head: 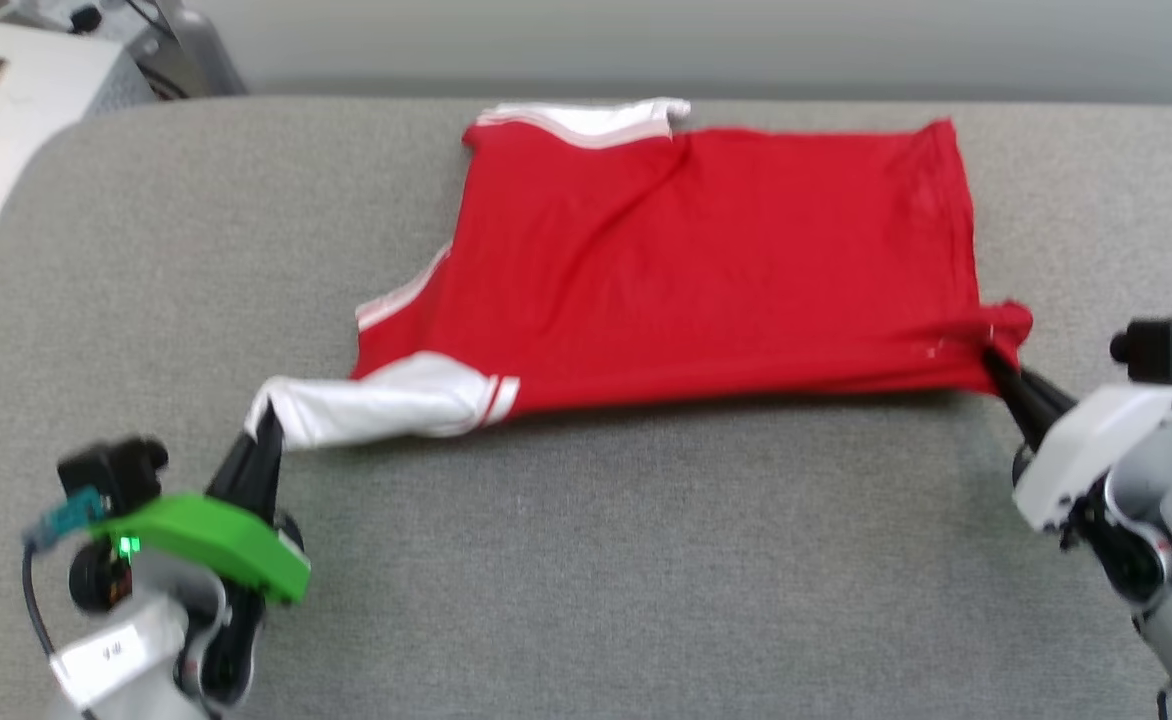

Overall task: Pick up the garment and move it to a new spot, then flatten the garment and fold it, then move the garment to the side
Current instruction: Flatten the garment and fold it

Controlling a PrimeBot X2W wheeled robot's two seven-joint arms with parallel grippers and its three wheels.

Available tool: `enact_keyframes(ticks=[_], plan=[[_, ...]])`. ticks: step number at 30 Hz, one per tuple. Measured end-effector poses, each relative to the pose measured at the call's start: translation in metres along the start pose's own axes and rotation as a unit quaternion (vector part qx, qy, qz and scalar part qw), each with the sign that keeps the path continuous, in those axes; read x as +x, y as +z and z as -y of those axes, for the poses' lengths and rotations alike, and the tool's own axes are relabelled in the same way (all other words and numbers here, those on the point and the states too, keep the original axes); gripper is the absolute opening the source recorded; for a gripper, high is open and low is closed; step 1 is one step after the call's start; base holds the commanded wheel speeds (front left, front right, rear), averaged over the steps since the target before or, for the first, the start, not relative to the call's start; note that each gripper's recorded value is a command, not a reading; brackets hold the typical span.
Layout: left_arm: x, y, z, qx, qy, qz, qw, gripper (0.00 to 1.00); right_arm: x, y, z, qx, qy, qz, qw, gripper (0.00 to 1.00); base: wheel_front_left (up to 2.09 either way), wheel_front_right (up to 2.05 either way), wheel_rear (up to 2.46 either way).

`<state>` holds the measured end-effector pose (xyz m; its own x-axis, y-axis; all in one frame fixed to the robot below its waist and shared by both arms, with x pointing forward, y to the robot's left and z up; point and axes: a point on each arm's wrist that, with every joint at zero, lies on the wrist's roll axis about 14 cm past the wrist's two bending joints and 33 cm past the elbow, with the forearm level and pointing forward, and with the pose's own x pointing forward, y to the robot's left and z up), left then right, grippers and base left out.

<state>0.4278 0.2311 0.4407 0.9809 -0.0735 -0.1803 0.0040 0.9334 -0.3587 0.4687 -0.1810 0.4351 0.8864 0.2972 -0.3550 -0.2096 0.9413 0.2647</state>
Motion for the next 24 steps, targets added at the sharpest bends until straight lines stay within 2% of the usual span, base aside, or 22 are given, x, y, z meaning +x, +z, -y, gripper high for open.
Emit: enact_keyframes(ticks=[8, 15, 19, 24], plan=[[-0.067, -0.012, 0.005, -0.011, 0.017, -0.004, 1.000, 0.00, -0.061, -0.032, 0.000, 0.034, -0.011, -0.006, 0.999, 0.00, 0.00, 0.00, 0.00], [-0.118, -0.020, 0.001, -0.028, 0.045, -0.021, 0.998, 0.00, -0.103, -0.071, -0.011, 0.087, -0.021, -0.029, 0.996, 0.00, 0.00, 0.00, 0.00], [-0.130, -0.014, 0.003, -0.027, 0.048, -0.023, 0.998, 0.00, -0.117, -0.081, -0.015, 0.090, -0.027, -0.044, 0.995, 0.00, 0.00, 0.00, 0.00], [-0.118, 0.001, 0.016, -0.016, 0.025, -0.015, 0.999, 0.00, -0.117, -0.069, -0.019, 0.076, -0.032, -0.042, 0.996, 0.00, 0.00, 0.00, 0.00]])
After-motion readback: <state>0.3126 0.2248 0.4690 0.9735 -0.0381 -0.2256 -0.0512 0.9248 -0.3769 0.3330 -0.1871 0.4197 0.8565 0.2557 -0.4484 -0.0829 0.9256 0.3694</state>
